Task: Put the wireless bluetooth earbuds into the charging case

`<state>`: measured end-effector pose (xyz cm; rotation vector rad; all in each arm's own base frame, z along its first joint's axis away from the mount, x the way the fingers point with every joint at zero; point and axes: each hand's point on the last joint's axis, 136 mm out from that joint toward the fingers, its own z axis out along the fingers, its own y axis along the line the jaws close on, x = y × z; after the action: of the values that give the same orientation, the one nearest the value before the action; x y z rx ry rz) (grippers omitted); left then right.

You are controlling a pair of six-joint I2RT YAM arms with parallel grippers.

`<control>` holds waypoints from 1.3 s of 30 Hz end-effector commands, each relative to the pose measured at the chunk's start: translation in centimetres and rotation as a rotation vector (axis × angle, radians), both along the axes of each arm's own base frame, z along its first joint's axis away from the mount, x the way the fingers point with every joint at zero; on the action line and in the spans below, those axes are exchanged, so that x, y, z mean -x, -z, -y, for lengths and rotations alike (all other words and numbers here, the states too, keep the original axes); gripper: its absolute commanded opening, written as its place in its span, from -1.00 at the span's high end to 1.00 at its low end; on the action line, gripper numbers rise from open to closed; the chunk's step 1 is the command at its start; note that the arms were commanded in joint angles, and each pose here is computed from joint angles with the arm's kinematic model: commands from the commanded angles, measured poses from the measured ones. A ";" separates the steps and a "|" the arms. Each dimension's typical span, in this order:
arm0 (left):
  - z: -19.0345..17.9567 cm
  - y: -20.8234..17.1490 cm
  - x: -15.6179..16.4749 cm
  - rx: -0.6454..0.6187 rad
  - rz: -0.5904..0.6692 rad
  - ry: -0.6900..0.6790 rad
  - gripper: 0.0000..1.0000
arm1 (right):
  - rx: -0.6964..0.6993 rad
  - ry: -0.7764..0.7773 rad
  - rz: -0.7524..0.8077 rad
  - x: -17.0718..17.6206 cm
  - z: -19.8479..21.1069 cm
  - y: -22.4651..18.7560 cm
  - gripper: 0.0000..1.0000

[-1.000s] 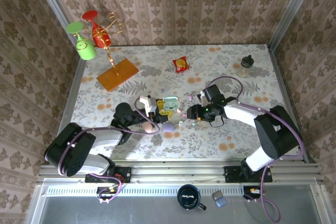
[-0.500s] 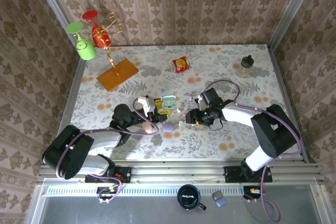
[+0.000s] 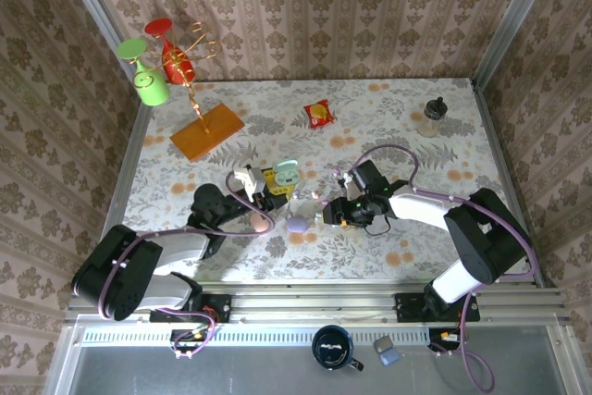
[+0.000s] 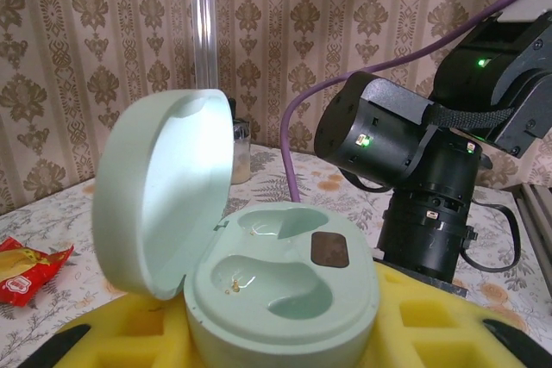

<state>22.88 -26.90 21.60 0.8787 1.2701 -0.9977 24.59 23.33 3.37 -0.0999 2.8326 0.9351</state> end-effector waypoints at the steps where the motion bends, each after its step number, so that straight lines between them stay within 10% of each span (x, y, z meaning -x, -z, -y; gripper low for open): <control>1: -0.5 -0.6 -0.1 0.013 0.037 -0.017 0.31 | -0.024 0.004 -0.039 1.0 -0.4 0.4 -0.21; 18: -1.3 -0.3 -1.2 0.012 0.025 -0.084 0.31 | -0.053 -0.074 0.018 2.5 -2.3 -1.5 -0.20; 39: -8.7 -0.1 -5.8 0.041 -0.009 -0.386 0.31 | 0.963 -0.262 0.432 -0.5 2.4 -4.9 -0.08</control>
<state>28.83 -18.68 21.36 0.5909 1.3693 -0.7192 25.02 23.80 8.00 -0.6065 2.6434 -0.1126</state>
